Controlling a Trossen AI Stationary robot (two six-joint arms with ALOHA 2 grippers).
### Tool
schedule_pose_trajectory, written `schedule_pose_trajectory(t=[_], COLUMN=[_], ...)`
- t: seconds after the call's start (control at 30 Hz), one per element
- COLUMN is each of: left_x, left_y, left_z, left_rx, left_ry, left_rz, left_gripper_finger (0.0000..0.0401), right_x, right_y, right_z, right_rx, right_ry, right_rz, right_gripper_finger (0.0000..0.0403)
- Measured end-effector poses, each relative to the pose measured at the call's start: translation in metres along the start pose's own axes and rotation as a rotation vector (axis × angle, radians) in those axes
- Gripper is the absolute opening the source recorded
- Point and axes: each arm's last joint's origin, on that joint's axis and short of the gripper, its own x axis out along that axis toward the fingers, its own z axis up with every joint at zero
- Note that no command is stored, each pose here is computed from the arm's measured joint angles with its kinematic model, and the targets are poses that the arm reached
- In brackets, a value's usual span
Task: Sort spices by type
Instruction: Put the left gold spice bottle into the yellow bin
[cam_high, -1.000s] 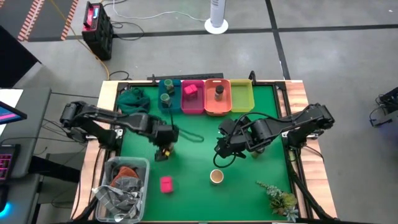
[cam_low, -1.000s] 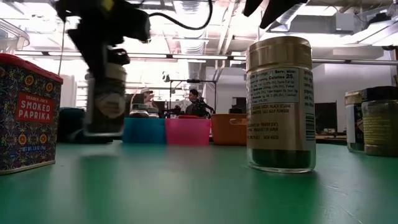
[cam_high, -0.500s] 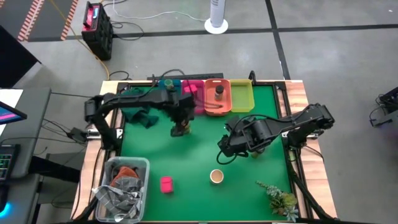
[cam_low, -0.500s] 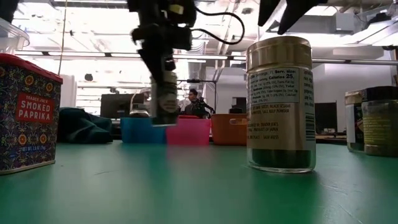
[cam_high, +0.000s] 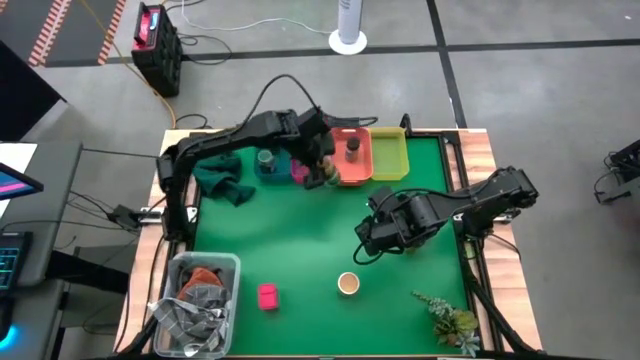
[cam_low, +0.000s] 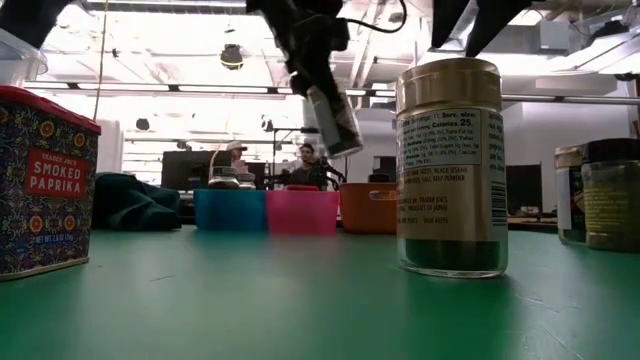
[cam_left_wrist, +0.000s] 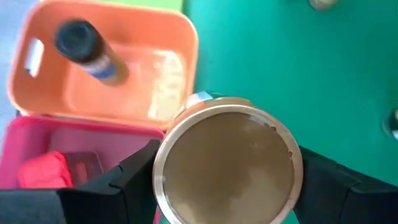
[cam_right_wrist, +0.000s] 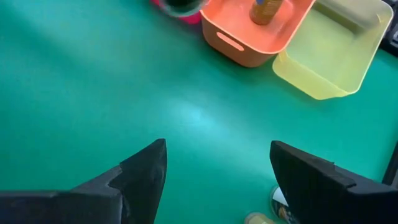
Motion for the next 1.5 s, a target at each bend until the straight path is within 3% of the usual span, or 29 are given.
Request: schedule_pose_trajectory(t=[0.3,0.6,0.83,1.0,1.27,1.5], left_x=[0.002,0.016,0.038,0.049,0.05,0.048], left_y=[0.019,0.033,0.042,0.046,0.045,0.043], left_z=[0.027,0.057,0.066,0.062,0.056,0.064], left_rx=[-0.046,-0.053,-0.093,-0.096,-0.099,-0.145], left_ry=[-0.07,-0.169,-0.255,-0.209,-0.15,-0.241], left_rz=[0.024,0.054,0.107,0.179,0.136,0.043], left_gripper_finger=[0.0274,0.0275,0.0275,0.0275,0.0275,0.0275], right_x=[-0.021,-0.018,-0.013,-0.01,-0.01,-0.022], right_y=[-0.003,-0.011,-0.011,-0.011,-0.014,-0.028], right_z=[-0.029,-0.067,-0.084,-0.086,-0.086,-0.088], right_rx=[-0.009,0.062,0.175,0.205,0.191,0.192], right_ry=[-0.018,-0.038,-0.032,-0.032,-0.031,-0.007], right_rz=[-0.017,0.069,0.079,0.071,0.047,0.052], right_gripper_finger=[0.031,0.031,0.031,0.031,0.031,0.031])
